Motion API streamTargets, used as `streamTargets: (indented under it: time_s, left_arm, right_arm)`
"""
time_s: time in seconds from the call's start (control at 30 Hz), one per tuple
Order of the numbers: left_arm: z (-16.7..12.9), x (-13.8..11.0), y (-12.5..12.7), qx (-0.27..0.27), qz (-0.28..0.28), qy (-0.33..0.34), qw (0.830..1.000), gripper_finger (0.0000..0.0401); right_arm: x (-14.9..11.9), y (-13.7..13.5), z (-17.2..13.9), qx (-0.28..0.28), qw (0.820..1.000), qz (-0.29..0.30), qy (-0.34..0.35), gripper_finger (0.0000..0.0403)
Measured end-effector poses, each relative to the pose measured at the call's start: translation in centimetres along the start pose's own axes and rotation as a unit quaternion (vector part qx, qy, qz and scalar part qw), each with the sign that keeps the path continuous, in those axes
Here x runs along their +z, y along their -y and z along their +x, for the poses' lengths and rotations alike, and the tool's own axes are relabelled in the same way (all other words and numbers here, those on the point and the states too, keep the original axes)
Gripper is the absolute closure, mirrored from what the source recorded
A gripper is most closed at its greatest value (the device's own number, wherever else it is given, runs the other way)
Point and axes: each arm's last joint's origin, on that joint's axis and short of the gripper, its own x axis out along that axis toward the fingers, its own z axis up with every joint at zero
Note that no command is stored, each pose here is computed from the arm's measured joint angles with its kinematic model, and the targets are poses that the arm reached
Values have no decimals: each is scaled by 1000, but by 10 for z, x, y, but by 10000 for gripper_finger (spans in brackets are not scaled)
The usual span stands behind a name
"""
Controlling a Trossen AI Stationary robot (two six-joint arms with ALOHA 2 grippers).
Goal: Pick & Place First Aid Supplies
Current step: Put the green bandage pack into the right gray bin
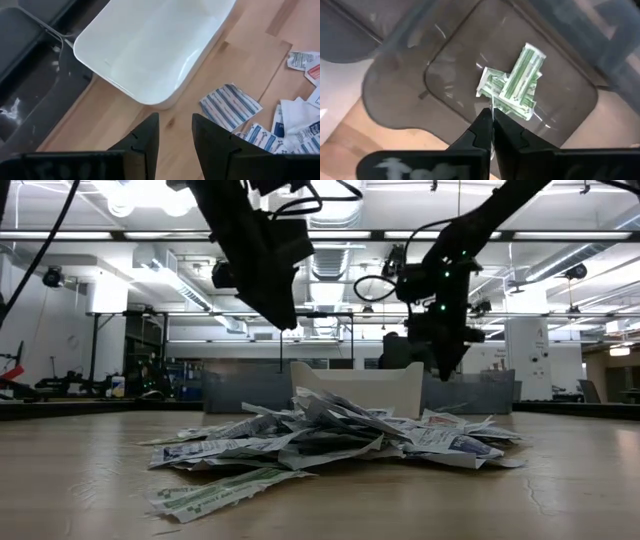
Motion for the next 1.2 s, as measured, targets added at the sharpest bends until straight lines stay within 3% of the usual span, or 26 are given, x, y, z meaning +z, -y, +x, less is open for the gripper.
streamTargets:
  time_s: [0.67, 0.97, 1.2]
  left_arm:
    - [-28, -56, -43, -86, -98, 88, 987, 284]
    - [-31, -84, -52, -103, -122, 79, 984, 284]
    - [-31, -94, -48, -155, -120, 44, 980, 284]
  right_arm:
    - [3, 6, 3, -21, 1000, 5, 7, 389]
    - [5, 6, 2, -20, 1000, 4, 14, 315]
    - [1, 4, -13, -5, 1000, 29, -5, 279]
